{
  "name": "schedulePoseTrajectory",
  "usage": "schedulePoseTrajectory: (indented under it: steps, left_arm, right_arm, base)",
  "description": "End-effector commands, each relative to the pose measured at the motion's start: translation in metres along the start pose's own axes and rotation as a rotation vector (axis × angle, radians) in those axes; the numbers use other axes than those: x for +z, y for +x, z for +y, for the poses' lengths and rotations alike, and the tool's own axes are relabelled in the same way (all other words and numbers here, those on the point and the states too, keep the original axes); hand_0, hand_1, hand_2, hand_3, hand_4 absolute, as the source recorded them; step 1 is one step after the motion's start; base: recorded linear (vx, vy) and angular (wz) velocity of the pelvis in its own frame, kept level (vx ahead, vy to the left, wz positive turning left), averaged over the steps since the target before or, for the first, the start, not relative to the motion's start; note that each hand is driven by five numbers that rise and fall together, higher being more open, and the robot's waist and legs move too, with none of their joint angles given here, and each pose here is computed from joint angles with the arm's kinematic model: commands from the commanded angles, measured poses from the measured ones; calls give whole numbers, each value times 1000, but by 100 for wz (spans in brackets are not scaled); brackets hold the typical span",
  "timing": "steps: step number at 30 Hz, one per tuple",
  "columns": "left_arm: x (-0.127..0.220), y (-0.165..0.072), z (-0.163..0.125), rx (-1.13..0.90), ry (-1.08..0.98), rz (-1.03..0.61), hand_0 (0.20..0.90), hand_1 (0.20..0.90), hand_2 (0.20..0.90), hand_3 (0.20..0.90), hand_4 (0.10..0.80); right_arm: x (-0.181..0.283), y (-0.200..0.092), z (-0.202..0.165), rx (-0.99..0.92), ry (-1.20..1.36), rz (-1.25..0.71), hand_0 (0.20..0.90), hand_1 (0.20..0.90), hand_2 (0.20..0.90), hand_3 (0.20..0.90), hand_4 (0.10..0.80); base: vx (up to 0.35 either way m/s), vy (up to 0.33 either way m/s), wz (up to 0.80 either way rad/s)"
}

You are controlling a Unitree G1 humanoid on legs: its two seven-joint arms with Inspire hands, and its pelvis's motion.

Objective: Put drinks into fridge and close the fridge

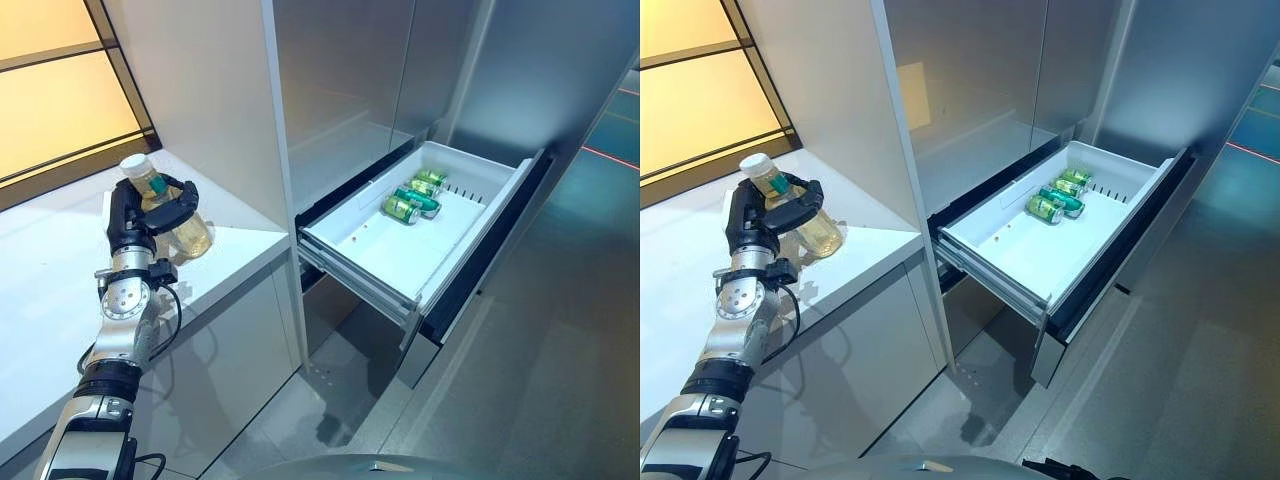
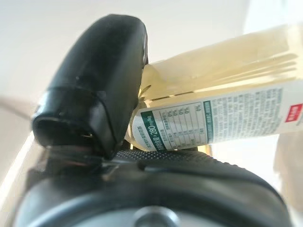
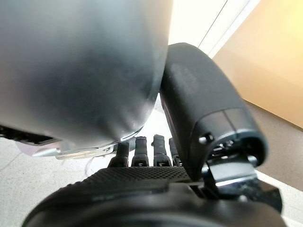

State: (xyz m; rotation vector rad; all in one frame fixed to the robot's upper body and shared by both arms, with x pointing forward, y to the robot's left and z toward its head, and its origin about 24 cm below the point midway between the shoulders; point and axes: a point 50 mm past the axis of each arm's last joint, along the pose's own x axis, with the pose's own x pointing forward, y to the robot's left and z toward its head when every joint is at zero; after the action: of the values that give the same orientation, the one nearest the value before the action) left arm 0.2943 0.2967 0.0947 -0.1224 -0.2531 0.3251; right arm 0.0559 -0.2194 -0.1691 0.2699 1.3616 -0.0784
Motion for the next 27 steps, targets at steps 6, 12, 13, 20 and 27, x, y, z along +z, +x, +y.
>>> schedulePoseTrajectory:
  steps: [6, 12, 13, 20, 27]
  left_arm:
    - [144, 5, -90, -401, -345, -624, 300, 300, 300, 200, 100]
    - [176, -27, -129, -656, -373, -731, 300, 300, 300, 200, 100]
    - [176, -32, -135, -700, -377, -737, 300, 300, 300, 200, 100]
    - [160, -53, -159, -912, -386, -671, 300, 300, 300, 200, 100]
    - [138, -65, -173, -1054, -390, -564, 300, 300, 300, 200, 100]
  right_arm:
    - [72, -1, 45, 134, -364, -330, 900, 900, 900, 900, 800]
    - [115, -23, 111, 323, -387, -483, 900, 900, 900, 900, 800]
    - [119, -30, 125, 367, -393, -512, 900, 900, 900, 900, 800]
    - [144, -79, 172, 681, -438, -676, 900, 900, 900, 900, 800]
    - [195, -171, 196, 973, -512, -970, 900, 900, 900, 900, 800]
  base:
    - [-12, -3, 0]
    - [-41, -26, 3]
    - [-21, -35, 2]
    - [-51, -28, 2]
    - [-49, 0, -3]
